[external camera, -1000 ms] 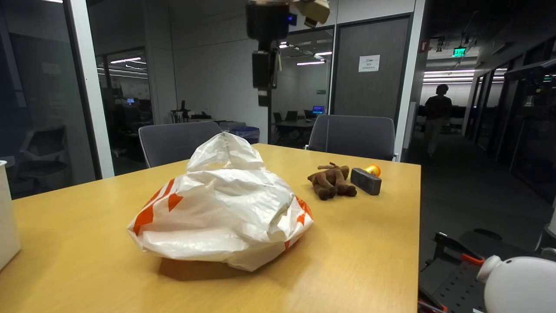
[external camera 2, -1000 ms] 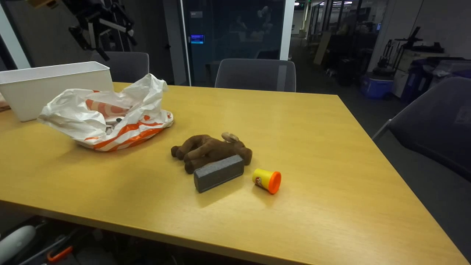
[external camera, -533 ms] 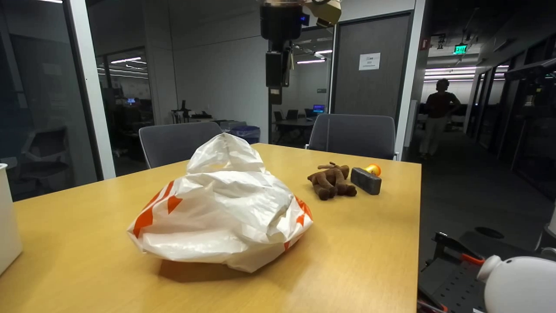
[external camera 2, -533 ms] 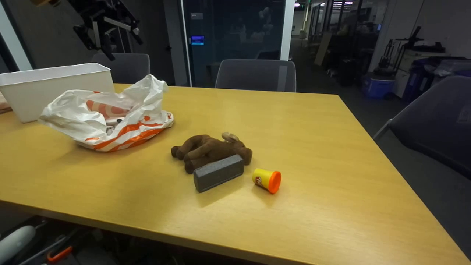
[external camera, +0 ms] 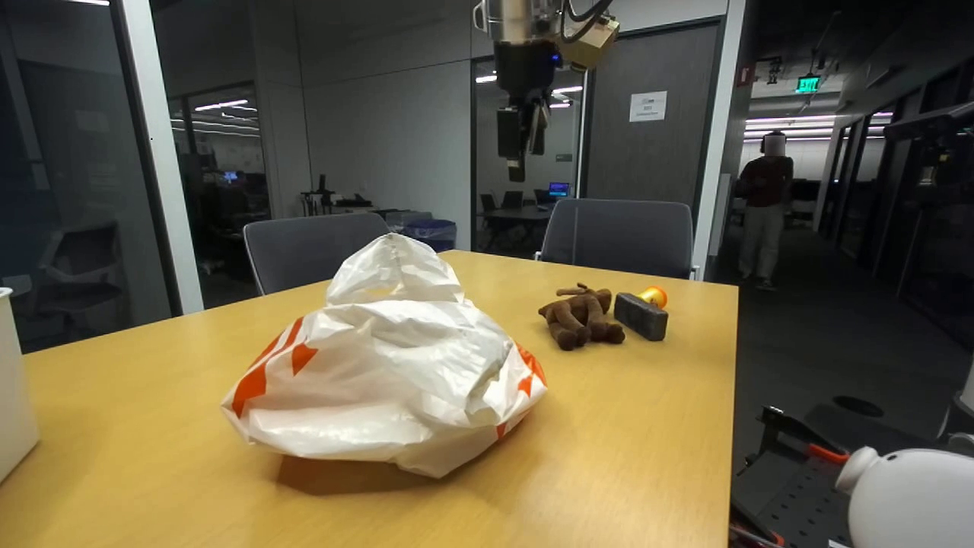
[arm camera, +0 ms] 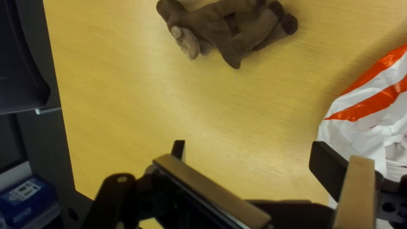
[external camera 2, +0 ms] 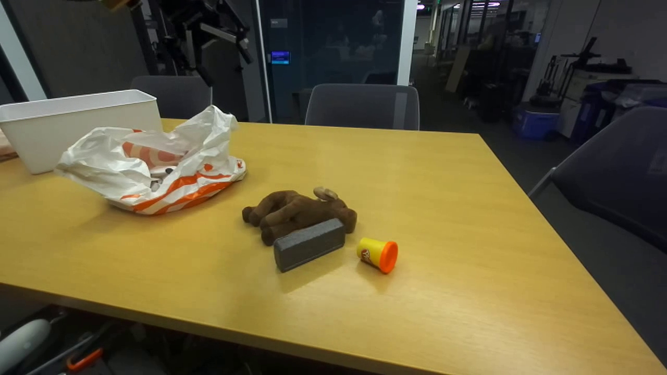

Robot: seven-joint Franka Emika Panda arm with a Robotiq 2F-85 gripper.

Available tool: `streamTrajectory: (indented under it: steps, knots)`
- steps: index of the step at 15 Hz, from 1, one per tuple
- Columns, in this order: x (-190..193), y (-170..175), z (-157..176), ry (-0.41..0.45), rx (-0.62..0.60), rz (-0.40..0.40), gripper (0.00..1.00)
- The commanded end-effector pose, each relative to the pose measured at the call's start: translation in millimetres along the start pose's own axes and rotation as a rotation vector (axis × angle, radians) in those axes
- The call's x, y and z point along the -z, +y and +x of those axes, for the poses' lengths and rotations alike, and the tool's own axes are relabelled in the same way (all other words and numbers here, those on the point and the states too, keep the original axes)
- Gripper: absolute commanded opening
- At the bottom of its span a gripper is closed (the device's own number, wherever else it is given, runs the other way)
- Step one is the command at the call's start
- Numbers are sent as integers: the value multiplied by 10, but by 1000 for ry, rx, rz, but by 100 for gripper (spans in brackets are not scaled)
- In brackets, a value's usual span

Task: Pick up the objects on the right side of the table and put them in the plastic bag.

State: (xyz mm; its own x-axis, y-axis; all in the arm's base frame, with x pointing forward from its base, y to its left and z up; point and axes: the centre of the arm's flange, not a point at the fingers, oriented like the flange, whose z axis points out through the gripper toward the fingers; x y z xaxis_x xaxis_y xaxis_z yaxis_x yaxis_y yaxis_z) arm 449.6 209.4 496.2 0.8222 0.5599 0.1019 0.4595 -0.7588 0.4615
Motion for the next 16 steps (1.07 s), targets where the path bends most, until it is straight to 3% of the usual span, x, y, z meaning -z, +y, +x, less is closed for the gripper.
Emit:
streamTrajectory:
  steps: [1, 9, 14, 16]
  knots:
    - [-326, 420, -12, -32, -114, 16, 100]
    - [-1160, 1150, -285, -65, -332, 174, 100]
    - [-1611, 1197, -489, -77, -375, 168, 100]
    - [-1336, 1011, -346, -30, -292, 114, 100]
